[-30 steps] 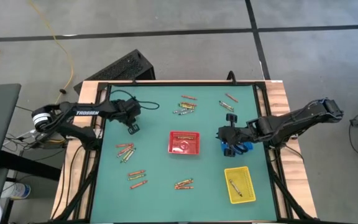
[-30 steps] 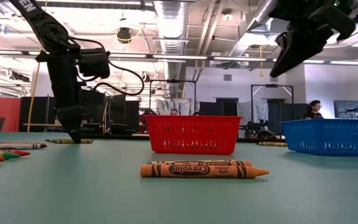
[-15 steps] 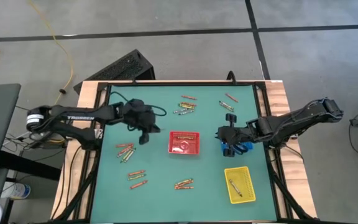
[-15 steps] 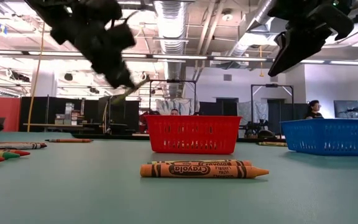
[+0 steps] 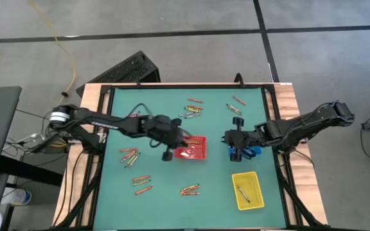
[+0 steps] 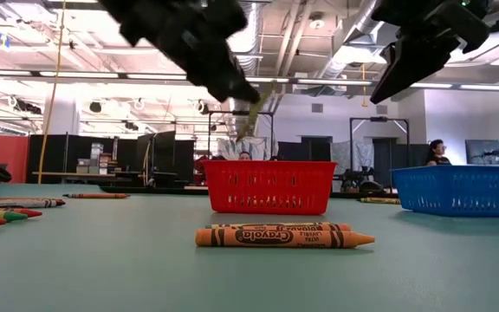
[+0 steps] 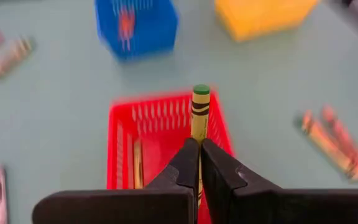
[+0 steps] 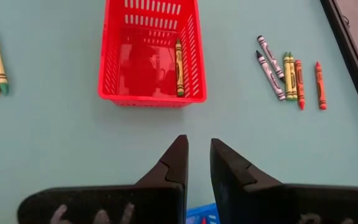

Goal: Sort crayons
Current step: Put the green crayon into the red basket

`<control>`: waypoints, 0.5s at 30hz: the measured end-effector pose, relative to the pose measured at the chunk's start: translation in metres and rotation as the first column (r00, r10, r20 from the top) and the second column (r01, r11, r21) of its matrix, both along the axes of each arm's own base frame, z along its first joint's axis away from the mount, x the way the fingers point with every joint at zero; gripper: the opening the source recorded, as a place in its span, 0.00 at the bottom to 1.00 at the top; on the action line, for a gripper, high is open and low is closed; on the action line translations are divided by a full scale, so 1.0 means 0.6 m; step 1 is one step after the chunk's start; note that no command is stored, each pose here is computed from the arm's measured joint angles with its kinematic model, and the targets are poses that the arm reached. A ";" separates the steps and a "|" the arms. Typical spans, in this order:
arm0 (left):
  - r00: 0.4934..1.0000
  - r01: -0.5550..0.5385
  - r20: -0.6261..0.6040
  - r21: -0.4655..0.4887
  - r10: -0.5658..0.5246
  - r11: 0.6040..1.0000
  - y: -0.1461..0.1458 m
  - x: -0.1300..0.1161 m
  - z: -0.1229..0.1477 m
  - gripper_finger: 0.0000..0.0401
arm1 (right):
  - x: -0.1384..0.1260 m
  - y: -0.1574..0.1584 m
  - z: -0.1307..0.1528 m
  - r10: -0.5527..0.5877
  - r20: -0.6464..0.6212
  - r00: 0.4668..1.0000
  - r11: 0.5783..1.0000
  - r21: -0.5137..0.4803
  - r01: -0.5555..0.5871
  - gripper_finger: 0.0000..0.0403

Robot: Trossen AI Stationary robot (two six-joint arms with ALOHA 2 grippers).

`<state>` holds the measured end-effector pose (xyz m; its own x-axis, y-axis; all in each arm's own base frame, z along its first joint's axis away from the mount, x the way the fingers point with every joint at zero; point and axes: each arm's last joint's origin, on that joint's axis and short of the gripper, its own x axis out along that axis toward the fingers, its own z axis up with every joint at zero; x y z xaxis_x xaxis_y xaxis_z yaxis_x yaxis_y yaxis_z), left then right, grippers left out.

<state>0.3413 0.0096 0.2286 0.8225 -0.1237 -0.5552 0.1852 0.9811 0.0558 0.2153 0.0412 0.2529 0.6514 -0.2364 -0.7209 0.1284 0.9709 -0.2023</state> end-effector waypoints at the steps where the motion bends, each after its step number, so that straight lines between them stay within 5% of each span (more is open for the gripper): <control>1: 0.999 -0.004 -0.053 0.005 0.004 1.000 0.001 0.009 0.000 0.00 | 0.000 0.001 0.000 0.001 0.001 1.000 1.000 0.002 -0.001 0.15; 8: 0.957 -0.031 -0.286 0.035 0.040 0.999 0.005 0.067 0.001 0.00 | -0.002 0.011 0.000 0.028 0.004 1.000 1.000 0.004 -0.028 0.15; 15: 0.936 -0.055 -0.345 0.055 0.071 0.997 0.011 0.100 -0.015 0.00 | -0.002 0.012 0.000 0.031 0.002 1.000 1.000 0.003 -0.031 0.15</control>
